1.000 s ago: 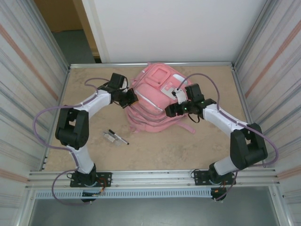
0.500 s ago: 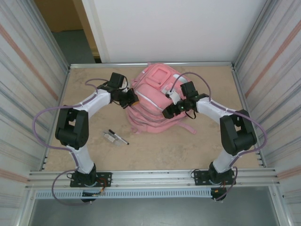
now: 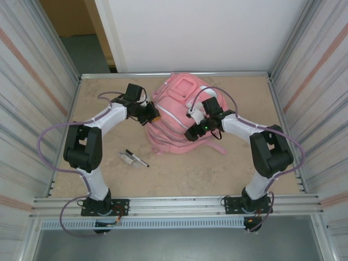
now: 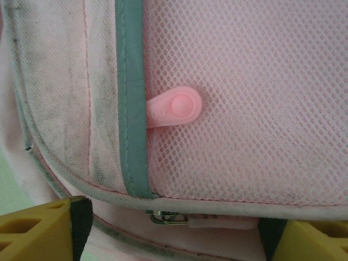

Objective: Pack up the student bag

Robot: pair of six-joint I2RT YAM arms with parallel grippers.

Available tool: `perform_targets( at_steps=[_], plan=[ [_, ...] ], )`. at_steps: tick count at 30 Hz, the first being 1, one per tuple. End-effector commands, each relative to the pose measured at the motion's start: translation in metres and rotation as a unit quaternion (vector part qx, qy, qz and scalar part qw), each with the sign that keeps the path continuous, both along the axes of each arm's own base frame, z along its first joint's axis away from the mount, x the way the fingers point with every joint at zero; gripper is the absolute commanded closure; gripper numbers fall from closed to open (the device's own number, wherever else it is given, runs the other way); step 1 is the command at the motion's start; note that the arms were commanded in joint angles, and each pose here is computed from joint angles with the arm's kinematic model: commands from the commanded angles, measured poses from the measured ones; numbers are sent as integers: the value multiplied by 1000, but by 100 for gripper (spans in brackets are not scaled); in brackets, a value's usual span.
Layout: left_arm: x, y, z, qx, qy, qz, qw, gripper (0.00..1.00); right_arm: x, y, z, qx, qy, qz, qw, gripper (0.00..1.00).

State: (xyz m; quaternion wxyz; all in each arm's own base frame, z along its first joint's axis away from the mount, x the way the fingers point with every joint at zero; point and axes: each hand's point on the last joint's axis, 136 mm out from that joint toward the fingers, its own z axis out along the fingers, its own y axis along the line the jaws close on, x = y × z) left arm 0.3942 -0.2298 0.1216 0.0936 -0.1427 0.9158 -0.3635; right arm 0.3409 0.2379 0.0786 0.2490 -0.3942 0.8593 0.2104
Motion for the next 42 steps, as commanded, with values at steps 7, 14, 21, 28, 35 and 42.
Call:
perform_targets(
  at_steps=[7, 14, 21, 28, 35, 42],
  plan=[
    [-13, -15, 25, -56, -1, -30, 998, 100, -9, 10, 13, 8, -26, 15, 1000, 55],
    [-12, -13, 25, -57, -2, -16, 998, 100, -15, 13, 25, 39, -20, -11, 999, 87],
    [-13, -11, 15, -64, 5, 6, 998, 100, -39, 31, 27, 55, 12, 6, 998, 99],
    [-16, -16, 5, -63, 6, 23, 998, 100, -66, 63, 25, 86, 86, 29, 992, 97],
    [-20, -30, -11, -67, 11, 38, 997, 100, -66, 106, 22, 136, 132, -26, 982, 78],
    [-23, -21, -13, -65, 2, 36, 997, 83, -68, 93, 22, 161, 136, -48, 976, 59]
  ],
)
